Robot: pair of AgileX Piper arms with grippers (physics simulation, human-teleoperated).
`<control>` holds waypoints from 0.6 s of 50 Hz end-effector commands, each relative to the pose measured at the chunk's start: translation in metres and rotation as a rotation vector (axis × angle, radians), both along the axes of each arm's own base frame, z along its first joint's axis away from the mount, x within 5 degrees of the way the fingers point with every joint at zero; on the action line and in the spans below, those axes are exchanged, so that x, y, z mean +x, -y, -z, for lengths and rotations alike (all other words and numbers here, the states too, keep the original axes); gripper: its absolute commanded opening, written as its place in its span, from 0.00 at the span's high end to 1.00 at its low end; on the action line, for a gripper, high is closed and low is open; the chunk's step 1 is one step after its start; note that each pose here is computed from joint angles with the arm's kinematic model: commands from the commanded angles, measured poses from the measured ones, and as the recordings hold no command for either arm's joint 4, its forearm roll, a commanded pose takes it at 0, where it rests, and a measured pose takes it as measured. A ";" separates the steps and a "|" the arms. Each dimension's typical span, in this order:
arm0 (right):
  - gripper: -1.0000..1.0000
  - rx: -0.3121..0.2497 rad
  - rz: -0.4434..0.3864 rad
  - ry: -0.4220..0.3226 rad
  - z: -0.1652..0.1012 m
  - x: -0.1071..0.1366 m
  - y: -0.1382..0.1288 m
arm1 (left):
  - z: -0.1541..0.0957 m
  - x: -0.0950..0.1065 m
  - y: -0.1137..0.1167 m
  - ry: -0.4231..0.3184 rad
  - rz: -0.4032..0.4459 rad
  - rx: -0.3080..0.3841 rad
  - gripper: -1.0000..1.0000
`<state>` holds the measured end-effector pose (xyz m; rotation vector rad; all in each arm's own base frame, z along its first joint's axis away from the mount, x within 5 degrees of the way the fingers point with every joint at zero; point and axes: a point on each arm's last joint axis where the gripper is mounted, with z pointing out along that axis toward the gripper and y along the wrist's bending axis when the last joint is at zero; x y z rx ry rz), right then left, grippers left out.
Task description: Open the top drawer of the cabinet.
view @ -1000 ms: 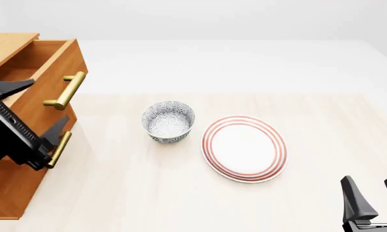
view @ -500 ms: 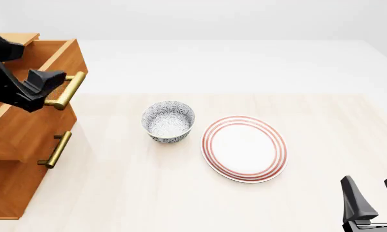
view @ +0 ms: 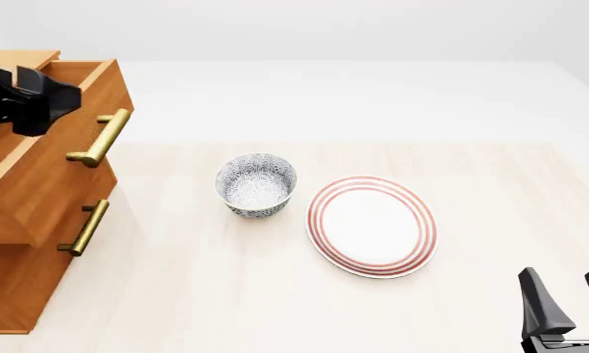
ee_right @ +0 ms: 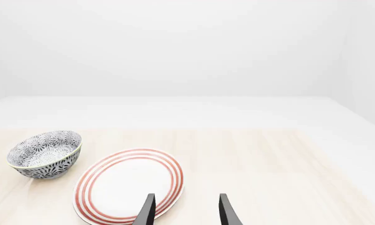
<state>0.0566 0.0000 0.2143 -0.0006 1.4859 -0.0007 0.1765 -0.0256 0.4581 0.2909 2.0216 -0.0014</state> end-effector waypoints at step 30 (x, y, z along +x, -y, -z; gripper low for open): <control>0.00 0.000 0.000 0.001 0.000 0.000 0.000 | 0.008 0.007 -0.019 -0.142 -0.179 -0.103 0.00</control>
